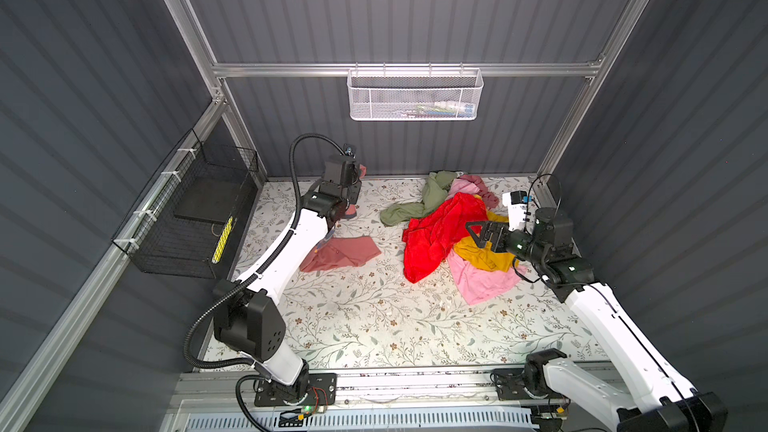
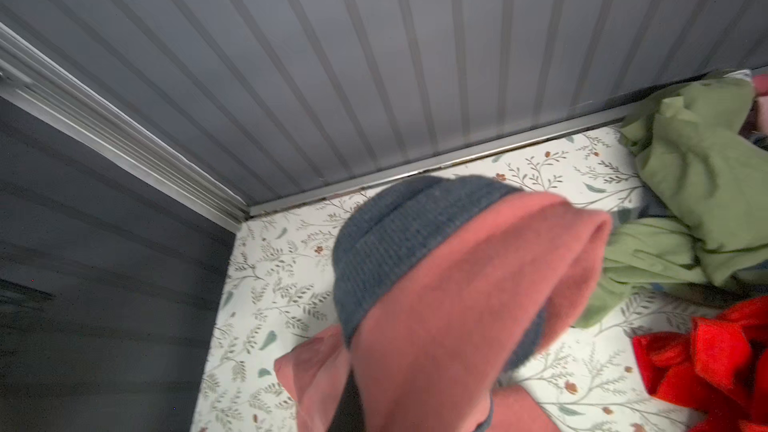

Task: Pick out a specific cloth from the pile
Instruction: 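Lower the sweatshirt with the left gripper onto the table beside the pile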

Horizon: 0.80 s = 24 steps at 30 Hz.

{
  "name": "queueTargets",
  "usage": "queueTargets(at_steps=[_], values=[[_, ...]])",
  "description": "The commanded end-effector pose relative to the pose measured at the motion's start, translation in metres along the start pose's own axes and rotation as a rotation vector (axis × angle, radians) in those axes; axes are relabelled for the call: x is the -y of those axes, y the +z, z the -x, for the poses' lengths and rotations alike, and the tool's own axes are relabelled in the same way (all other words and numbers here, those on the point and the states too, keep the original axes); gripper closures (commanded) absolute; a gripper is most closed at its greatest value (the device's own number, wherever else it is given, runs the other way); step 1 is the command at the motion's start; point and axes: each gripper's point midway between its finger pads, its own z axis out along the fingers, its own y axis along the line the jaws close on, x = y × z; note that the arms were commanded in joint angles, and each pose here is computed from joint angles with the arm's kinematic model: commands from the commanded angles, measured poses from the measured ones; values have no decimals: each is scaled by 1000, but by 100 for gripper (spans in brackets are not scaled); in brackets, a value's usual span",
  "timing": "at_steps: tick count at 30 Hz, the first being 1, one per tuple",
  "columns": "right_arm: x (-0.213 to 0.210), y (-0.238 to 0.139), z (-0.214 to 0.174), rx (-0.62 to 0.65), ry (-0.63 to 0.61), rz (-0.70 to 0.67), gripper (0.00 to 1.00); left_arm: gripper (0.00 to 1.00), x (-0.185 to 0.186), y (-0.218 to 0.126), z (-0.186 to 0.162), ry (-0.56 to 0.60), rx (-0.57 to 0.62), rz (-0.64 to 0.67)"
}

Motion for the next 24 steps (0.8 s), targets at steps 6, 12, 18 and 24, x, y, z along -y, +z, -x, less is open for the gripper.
queueTargets(at_steps=[6,12,18,24], values=[[-4,-2,2,11,3,3,2,100,-2,-20,-49,-358,-49,-55],[-5,2,0,-1,7,15,2,100,-13,-28,-88,-499,-90,-34],[-4,3,-3,-9,6,15,2,100,-34,-22,-133,-717,-151,-43],[-2,5,-5,-15,8,11,2,100,-23,-7,-155,-726,-217,-63]])
